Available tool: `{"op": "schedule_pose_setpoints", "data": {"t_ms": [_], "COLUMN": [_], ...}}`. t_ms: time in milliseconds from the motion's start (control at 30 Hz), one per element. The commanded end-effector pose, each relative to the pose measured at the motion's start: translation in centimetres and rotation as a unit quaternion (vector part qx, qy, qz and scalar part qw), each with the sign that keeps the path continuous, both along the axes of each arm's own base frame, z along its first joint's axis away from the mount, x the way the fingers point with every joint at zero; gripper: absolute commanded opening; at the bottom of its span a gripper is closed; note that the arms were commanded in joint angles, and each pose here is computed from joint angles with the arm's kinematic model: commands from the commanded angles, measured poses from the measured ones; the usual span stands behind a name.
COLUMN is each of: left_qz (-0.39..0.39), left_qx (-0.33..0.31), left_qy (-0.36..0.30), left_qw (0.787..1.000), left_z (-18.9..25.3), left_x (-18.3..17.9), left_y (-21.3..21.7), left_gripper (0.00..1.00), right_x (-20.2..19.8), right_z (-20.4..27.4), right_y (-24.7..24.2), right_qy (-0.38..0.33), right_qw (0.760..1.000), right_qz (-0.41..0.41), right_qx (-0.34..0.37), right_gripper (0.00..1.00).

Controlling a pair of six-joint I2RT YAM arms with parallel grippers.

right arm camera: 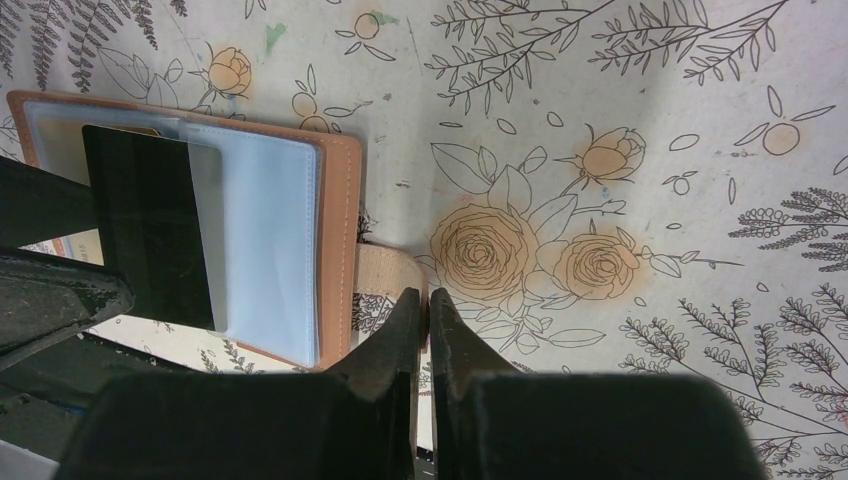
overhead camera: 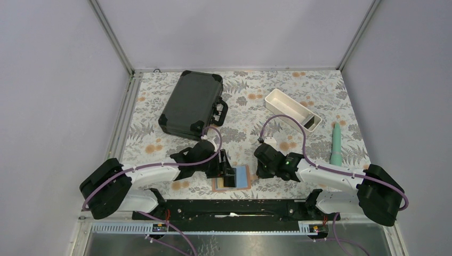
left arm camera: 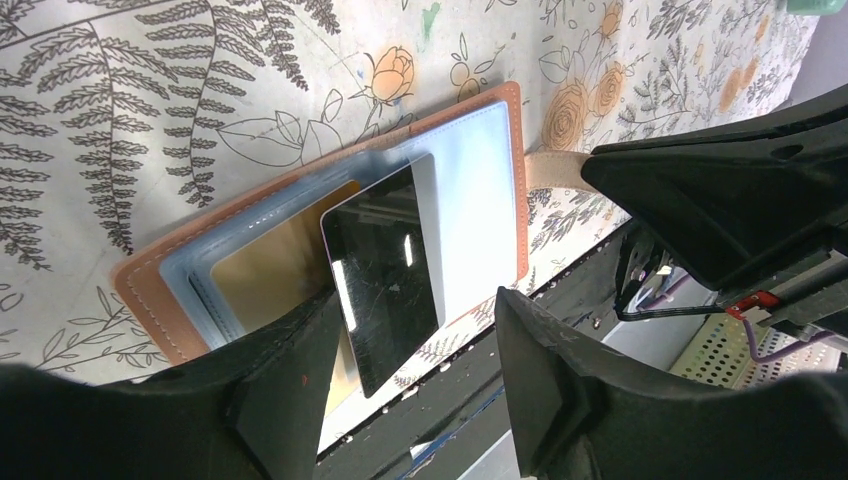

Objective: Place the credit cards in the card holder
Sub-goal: Insert the credit card into the card holder.

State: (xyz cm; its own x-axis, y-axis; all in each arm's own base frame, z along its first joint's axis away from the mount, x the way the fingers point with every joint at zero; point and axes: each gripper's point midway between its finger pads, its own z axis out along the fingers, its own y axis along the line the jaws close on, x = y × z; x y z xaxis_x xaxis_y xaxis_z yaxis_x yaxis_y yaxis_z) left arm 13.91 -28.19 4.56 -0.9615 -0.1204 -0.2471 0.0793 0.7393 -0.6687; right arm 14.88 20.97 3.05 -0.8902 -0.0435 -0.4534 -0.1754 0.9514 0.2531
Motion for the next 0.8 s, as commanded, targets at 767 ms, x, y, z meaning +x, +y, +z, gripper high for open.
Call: {"op": "schedule_pose_setpoints", "data": {"t_ms": [767], "left_qz": [-0.029], "left_qx": [0.162], "left_qy": [0.002], "left_qw": [0.986], "left_z": [-0.1], "left_x": [-2.0], "left_y": [1.0], "left_gripper": [0.66], "right_x": [0.2], "right_z": [0.6], "right_y": [0.2], "right_qy": [-0.014], "right_qw": [1.000], "right_qz": [0.004], "right_qx": [0.001], "right_gripper": [0.00]}}
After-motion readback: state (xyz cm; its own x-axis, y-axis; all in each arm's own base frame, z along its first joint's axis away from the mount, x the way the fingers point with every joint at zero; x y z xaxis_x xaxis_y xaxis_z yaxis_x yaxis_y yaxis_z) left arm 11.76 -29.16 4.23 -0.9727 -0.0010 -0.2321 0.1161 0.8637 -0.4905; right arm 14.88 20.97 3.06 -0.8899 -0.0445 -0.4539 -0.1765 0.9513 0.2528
